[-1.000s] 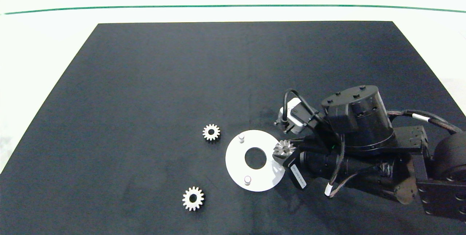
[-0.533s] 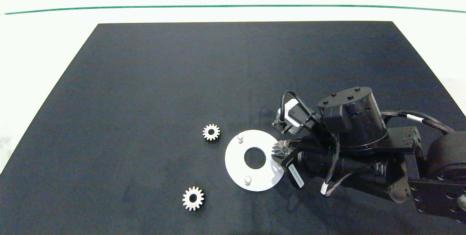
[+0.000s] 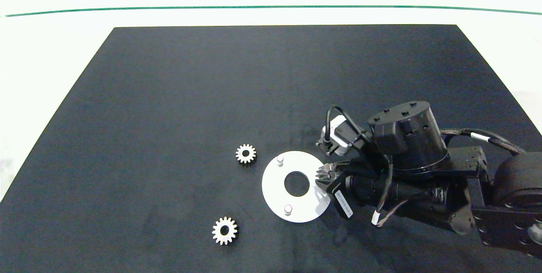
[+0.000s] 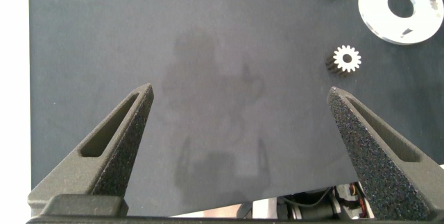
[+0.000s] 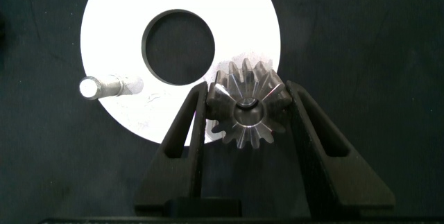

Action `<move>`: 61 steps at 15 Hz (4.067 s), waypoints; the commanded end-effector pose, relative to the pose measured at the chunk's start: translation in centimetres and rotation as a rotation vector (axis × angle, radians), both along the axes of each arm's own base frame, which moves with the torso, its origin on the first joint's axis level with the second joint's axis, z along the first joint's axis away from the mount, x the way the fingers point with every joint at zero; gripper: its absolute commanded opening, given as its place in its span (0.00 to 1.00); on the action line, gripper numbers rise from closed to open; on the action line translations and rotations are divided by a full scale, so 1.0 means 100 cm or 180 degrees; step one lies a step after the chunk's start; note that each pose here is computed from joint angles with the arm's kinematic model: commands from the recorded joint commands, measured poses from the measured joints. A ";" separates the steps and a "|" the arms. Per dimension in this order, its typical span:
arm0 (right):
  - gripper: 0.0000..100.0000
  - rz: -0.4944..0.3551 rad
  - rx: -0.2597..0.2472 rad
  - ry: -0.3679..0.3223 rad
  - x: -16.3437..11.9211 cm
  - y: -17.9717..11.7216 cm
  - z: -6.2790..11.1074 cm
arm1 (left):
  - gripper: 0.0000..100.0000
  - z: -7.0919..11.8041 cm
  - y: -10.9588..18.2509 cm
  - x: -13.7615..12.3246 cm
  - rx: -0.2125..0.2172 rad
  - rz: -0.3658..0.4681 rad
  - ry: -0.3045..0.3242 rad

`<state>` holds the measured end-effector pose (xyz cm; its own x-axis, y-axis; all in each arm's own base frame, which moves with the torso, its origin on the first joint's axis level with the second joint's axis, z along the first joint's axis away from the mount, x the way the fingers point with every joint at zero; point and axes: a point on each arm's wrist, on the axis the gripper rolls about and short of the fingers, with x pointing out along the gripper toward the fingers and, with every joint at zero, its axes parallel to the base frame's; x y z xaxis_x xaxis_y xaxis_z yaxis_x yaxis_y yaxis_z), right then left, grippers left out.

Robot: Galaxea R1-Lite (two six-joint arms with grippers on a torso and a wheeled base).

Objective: Install three planetary gears onto the carrier pins

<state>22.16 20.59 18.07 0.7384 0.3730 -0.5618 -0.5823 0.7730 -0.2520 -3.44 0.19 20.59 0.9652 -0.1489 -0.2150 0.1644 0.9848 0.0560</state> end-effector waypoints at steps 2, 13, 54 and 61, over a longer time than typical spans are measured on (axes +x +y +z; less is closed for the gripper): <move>0.10 -0.0023 -0.0022 -0.0003 0.001 -0.001 -0.001 | 1.00 0.000 0.000 0.000 0.0002 -0.0001 0.0007; 1.00 -0.0038 0.0013 -0.0015 0.000 -0.004 0.002 | 1.00 0.001 0.001 -0.001 -0.0042 -0.0055 -0.0010; 1.00 -0.0825 0.0676 -0.0852 -0.123 -0.154 0.094 | 1.00 -0.046 0.000 0.020 0.0171 -0.0467 0.0114; 1.00 -0.1656 0.0723 -0.1343 -0.268 -0.224 0.065 | 1.00 -0.074 -0.023 0.094 0.0679 -0.0919 0.0442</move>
<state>1.24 -0.16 26.30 0.9651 0.0936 -0.2446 -0.1422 0.9715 -0.1896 3.49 -1.16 14.09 0.9004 -0.3258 -0.2883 0.3925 0.8941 0.2155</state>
